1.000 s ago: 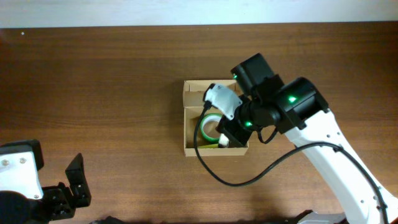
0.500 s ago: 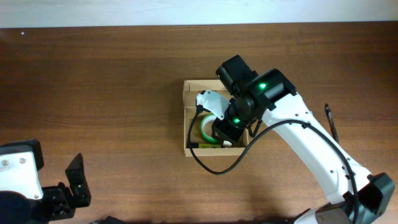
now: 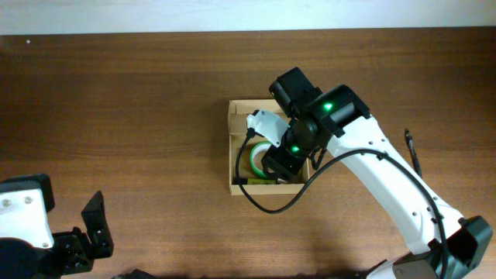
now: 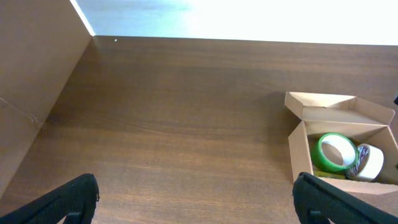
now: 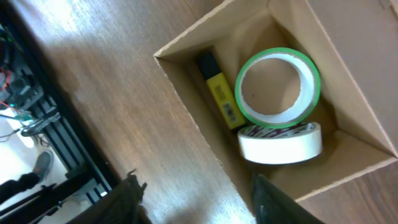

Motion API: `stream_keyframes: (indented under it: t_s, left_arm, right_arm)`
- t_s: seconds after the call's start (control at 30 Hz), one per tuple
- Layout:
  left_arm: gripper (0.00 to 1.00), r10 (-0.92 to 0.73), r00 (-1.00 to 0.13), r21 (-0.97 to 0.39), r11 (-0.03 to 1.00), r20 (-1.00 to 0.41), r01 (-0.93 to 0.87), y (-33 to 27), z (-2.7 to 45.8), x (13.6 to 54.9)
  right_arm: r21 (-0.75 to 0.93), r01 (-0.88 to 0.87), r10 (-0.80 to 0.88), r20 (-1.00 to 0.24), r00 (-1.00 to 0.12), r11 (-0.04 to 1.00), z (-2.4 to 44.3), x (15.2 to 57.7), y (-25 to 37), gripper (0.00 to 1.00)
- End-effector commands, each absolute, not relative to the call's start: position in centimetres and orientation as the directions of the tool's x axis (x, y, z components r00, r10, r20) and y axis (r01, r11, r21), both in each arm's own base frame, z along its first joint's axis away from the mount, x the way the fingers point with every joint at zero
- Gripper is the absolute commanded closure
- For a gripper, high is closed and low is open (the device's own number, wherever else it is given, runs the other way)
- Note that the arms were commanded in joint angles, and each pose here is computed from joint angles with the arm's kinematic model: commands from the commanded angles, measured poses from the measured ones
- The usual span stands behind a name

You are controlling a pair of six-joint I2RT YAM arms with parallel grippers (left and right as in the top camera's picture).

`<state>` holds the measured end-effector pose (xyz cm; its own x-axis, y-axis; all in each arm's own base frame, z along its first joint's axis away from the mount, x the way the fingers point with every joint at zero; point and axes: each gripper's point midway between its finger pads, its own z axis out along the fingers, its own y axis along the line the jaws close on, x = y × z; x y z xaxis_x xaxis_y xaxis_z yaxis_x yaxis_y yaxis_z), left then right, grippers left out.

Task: Pack container
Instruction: 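Carry the yellow highlighter into the box and release it, then move the right gripper to the blue pen and grasp it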

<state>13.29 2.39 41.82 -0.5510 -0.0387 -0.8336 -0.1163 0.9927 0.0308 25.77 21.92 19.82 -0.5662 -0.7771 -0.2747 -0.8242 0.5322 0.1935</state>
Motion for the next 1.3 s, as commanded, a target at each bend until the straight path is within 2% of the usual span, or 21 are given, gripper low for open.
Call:
stream_keyframes:
  t_s: [0.0, 0.2, 0.33, 0.43, 0.5, 0.6, 0.7, 0.97, 1.1, 1.27]
  left_arm:
    - [0.01, -0.050, -0.543, 0.031, 0.990, -0.838, -0.140, 2.8, 41.9, 13.2]
    - [0.01, -0.050, -0.543, 0.031, 0.990, -0.838, -0.140, 2.8, 41.9, 13.2]
    - [0.00, -0.050, -0.543, 0.031, 0.990, -0.838, -0.140, 2.8, 41.9, 13.2]
    - [0.00, -0.050, -0.543, 0.031, 0.990, -0.838, -0.140, 2.8, 41.9, 13.2]
    - [0.00, -0.050, -0.543, 0.031, 0.990, -0.838, -0.140, 2.8, 41.9, 13.2]
    - [0.00, -0.050, -0.543, 0.031, 0.990, -0.838, -0.140, 2.8, 41.9, 13.2]
    - [0.01, -0.050, -0.543, 0.031, 0.990, -0.838, -0.140, 2.8, 41.9, 13.2]
    - [0.01, -0.050, -0.543, 0.031, 0.990, -0.838, -0.140, 2.8, 41.9, 13.2]
    - [0.00, -0.050, -0.542, 0.032, 0.989, -0.839, -0.141, 2.8, 41.9, 13.2]
    - [0.00, -0.049, -0.540, 0.037, 0.988, -0.840, -0.148, 3.0, 41.9, 13.2]
  right_arm:
    - [0.149, -0.821, -0.766, -0.300, -0.568, 0.551, 20.7, 26.7, 21.5, 0.39]
    - [0.149, -0.788, -0.724, -0.322, -0.610, 0.598, 21.1, 28.0, 20.9, 0.38]
    - [0.129, -0.739, -0.659, -0.372, -0.654, 0.661, 22.2, 29.9, 20.5, 0.30]
    - [0.099, -0.613, -0.527, -0.417, -0.741, 0.784, 23.0, 32.9, 19.0, 0.21]
    - [0.080, -0.471, -0.396, -0.428, -0.812, 0.879, 23.1, 35.0, 16.4, 0.10]
    - [0.039, -0.291, -0.249, -0.414, -0.875, 0.956, 22.8, 36.7, 11.9, 0.07]
    - [0.025, -0.147, -0.125, -0.400, -0.908, 0.989, 22.7, 37.4, 7.9, 0.05]
    - [0.001, 0.091, 0.087, -0.293, -0.952, 0.996, 20.6, 36.4, -1.7, 0.05]
    - [-0.013, 0.101, 0.098, -0.143, -0.985, 0.995, 17.2, 34.5, -4.0, 0.04]
    - [-0.013, 0.105, 0.105, -0.014, -0.994, 0.994, 13.0, 32.8, -4.4, 0.02]
